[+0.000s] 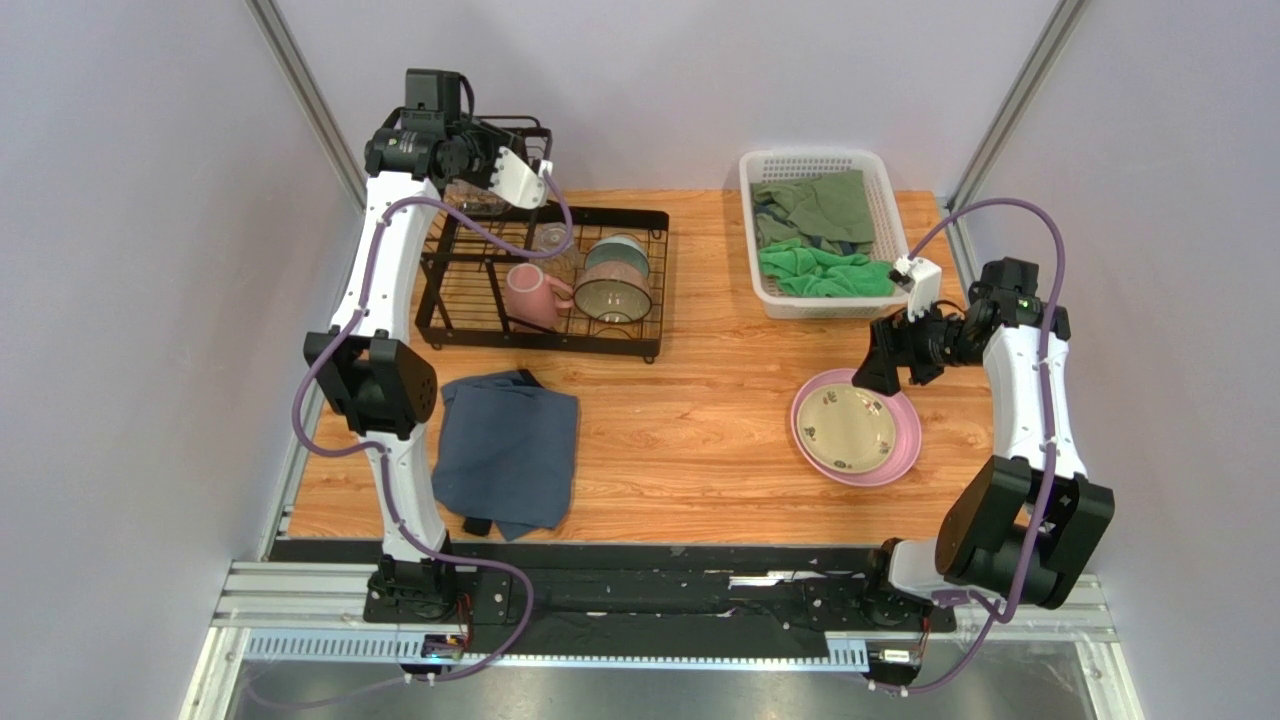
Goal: Unload the mixed dishes from the dish rack
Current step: Pick up the plate from the dish rack.
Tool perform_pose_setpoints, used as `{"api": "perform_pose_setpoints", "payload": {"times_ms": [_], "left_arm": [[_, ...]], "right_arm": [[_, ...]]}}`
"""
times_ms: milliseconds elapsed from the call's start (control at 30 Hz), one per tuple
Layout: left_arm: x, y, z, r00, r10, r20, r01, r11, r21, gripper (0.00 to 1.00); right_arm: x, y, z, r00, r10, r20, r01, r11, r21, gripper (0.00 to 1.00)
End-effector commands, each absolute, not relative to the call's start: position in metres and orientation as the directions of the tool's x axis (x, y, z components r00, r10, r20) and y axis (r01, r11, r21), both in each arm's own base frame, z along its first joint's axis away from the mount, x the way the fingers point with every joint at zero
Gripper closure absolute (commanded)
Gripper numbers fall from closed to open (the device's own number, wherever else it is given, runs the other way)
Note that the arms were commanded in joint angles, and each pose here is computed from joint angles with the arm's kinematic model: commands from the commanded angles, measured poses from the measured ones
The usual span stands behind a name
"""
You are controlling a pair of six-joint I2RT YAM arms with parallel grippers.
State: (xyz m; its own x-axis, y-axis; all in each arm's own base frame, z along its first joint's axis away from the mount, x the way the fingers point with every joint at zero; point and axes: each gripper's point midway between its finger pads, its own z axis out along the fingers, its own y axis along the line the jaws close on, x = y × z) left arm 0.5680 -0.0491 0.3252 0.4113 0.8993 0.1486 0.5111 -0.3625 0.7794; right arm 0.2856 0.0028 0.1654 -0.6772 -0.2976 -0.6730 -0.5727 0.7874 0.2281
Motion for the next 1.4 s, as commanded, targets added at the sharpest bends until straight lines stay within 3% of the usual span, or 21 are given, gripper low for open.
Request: {"api": "perform_pose_setpoints", "payload": {"times_ms": [0, 33, 133, 767, 1367], "left_arm": [[0.574, -0.048, 0.351, 0.406, 0.893, 0.192, 0.442, -0.377, 0.814, 0.62], [0.575, -0.046, 0.35, 0.401, 0.896, 0.193, 0.442, -0.373, 0.816, 0.69], [0.576, -0.047, 0.353, 0.396, 0.899, 0.189, 0.43, -0.363, 0.826, 0.75], [0.557, -0.044, 0.377, 0.314, 0.937, 0.152, 0.429, -0.283, 0.858, 1.0], [0.527, -0.044, 0.432, 0.205, 0.978, 0.049, 0.335, -0.117, 0.935, 1.0]], "right_arm": [[0.293, 0.004, 0.172, -0.632, -0.316, -0.708, -0.604, 0.773, 0.195, 0.21], [0.292, 0.004, 0.17, -0.632, -0.319, -0.706, -0.606, 0.772, 0.194, 0.21], [0.291, 0.003, 0.168, -0.633, -0.326, -0.702, -0.605, 0.774, 0.187, 0.21], [0.282, 0.007, 0.166, -0.634, -0.321, -0.704, -0.607, 0.77, 0.195, 0.22], [0.258, 0.013, 0.176, -0.588, -0.366, -0.721, -0.637, 0.759, 0.134, 0.22]]}}
